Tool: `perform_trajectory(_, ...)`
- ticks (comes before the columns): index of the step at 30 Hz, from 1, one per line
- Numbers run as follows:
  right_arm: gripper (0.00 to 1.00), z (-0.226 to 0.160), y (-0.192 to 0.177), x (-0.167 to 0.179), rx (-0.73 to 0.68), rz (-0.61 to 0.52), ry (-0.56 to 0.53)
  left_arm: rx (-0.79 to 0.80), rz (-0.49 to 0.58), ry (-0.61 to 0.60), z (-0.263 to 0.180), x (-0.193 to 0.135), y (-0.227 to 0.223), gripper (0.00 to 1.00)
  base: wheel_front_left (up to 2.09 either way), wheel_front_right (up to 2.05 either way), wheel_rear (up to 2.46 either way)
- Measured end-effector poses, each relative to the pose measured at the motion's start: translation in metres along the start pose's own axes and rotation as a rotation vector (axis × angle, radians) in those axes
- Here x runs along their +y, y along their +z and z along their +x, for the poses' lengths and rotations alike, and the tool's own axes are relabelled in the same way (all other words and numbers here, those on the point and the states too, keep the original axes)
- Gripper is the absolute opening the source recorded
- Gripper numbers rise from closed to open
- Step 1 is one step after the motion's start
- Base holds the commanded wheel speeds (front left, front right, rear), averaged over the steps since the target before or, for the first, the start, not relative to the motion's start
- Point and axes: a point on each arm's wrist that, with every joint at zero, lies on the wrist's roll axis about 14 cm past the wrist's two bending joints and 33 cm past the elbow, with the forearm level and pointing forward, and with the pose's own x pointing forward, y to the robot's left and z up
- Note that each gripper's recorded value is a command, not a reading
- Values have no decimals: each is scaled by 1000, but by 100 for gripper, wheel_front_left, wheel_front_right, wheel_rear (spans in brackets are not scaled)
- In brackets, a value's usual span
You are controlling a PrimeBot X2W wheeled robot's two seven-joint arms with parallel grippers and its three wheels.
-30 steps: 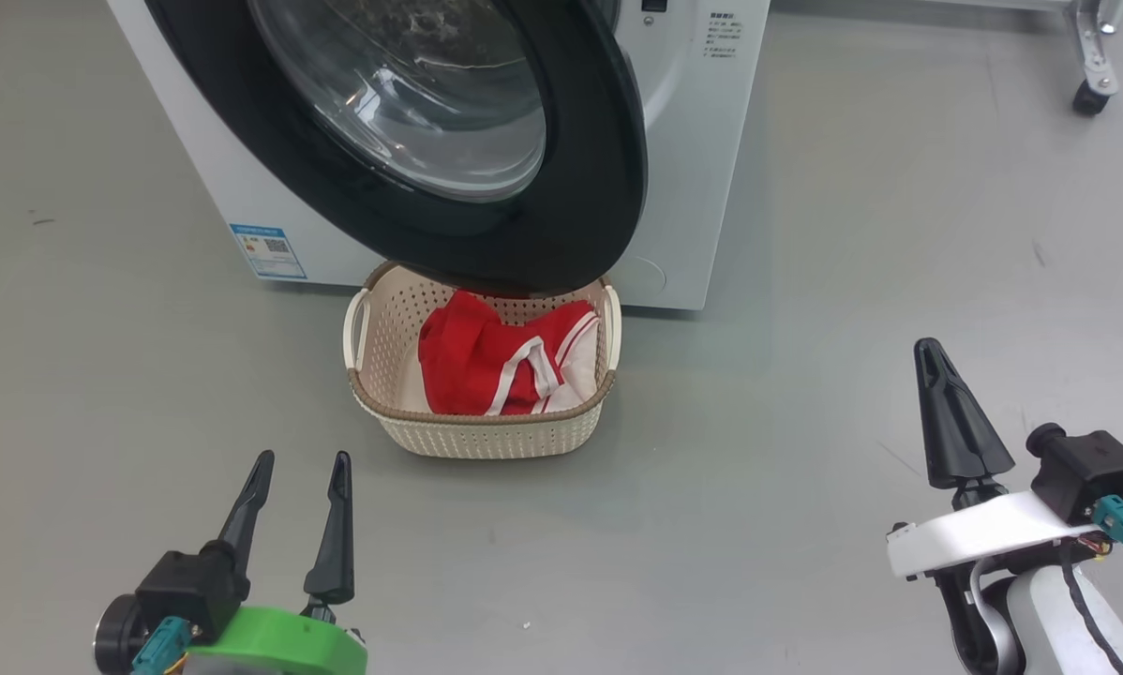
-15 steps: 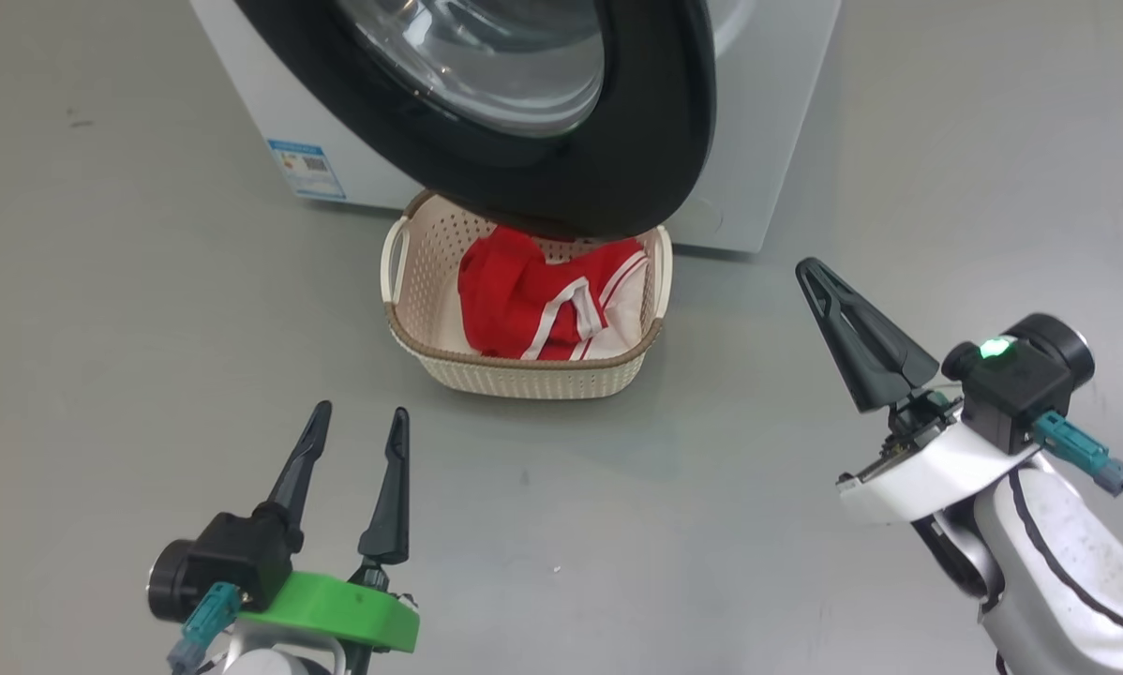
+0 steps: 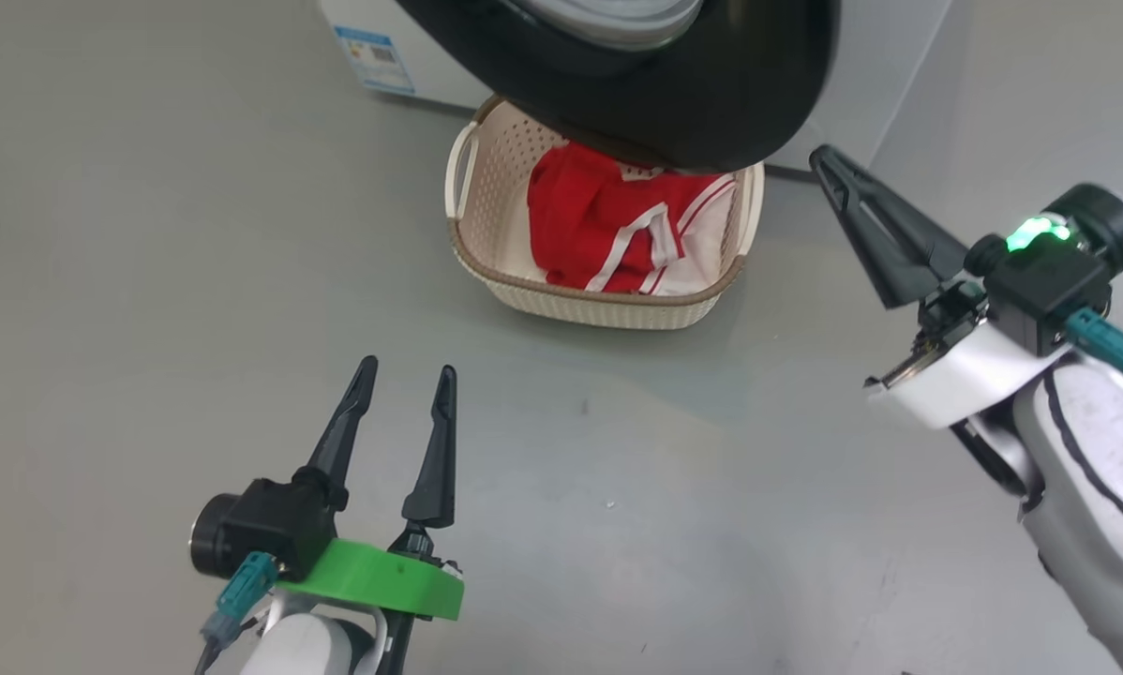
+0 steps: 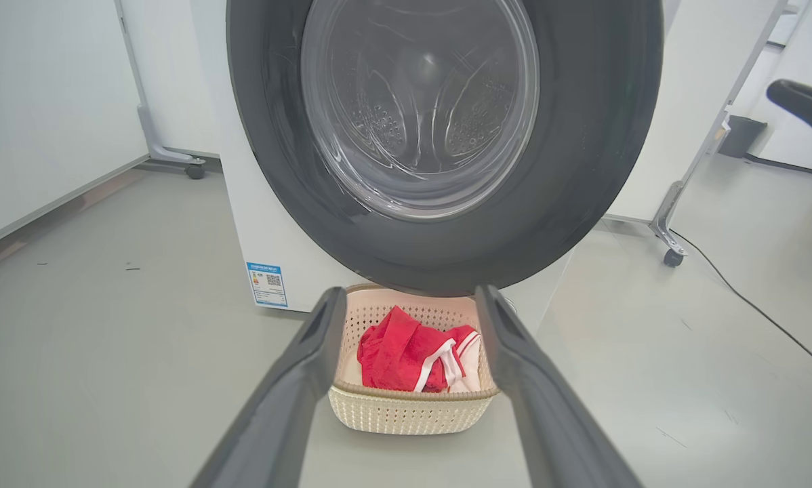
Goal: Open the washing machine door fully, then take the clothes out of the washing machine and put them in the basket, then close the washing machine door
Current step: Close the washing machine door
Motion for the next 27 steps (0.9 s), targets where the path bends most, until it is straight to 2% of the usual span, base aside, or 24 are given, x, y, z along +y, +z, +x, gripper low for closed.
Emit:
perform_trajectory(11,0,39,-24,-18,10,25,48,32,25,48,13,17,-11,100,0,0,0)
perform_trajectory(23,0,70,-49,-45,13,80,28,69,33,107,18,37,-23,100,0,0,0)
perform_trajectory(27,0,77,-58,-55,16,96,13,68,6,106,22,35,-24,100,0,0,0)
